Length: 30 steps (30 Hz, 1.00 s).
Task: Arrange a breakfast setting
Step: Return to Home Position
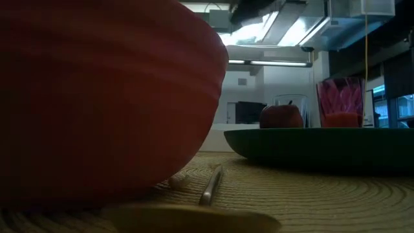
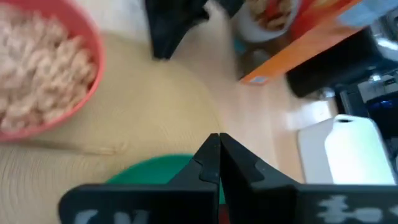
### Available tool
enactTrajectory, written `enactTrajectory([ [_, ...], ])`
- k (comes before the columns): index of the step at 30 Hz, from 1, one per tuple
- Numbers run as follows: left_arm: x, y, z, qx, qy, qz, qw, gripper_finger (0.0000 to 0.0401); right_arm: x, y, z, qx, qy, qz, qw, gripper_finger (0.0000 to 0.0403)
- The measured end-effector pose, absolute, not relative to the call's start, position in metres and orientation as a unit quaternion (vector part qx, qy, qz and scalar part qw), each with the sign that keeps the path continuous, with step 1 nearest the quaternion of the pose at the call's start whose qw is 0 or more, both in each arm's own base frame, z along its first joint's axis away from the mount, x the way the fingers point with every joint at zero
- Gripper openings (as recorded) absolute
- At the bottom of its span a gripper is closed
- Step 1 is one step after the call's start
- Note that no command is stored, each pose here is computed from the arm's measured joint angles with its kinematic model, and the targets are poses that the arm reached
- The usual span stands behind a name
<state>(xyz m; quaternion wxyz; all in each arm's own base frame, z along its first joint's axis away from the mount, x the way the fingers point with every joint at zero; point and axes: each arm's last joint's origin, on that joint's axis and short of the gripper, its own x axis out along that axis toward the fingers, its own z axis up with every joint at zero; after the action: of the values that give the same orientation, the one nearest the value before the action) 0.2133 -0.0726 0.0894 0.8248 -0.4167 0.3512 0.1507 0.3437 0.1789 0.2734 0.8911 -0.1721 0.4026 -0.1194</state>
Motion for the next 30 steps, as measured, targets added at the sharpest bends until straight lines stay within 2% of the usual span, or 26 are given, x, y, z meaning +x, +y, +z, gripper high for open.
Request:
enactTrajectory([
  [8,0.213,-0.069,0.089,-0.434,0.348,0.177,0.812,0.0127,0.349,0.162,0.299,-0.147,0.354,-0.117,0.916,0.0003],
  [17,0.212,-0.068,0.091,-0.45,0.333,0.196,0.805,0.0127,0.342,0.153,0.324,-0.176,0.324,-0.103,0.924,0.0003],
  [22,0.206,-0.069,0.109,-0.43,0.317,0.181,0.825,0.0128,0.334,0.143,0.35,-0.177,0.285,-0.087,0.938,0.0003],
  [27,0.203,-0.068,0.138,-0.425,0.256,0.18,0.85,0.0128,0.334,0.123,0.382,-0.172,0.21,-0.014,0.962,0.0003],
  [30,0.2,-0.065,0.15,-0.403,0.23,0.17,0.869,0.0128,0.338,0.113,0.388,-0.182,0.191,0.0,0.965,0.0003],
])
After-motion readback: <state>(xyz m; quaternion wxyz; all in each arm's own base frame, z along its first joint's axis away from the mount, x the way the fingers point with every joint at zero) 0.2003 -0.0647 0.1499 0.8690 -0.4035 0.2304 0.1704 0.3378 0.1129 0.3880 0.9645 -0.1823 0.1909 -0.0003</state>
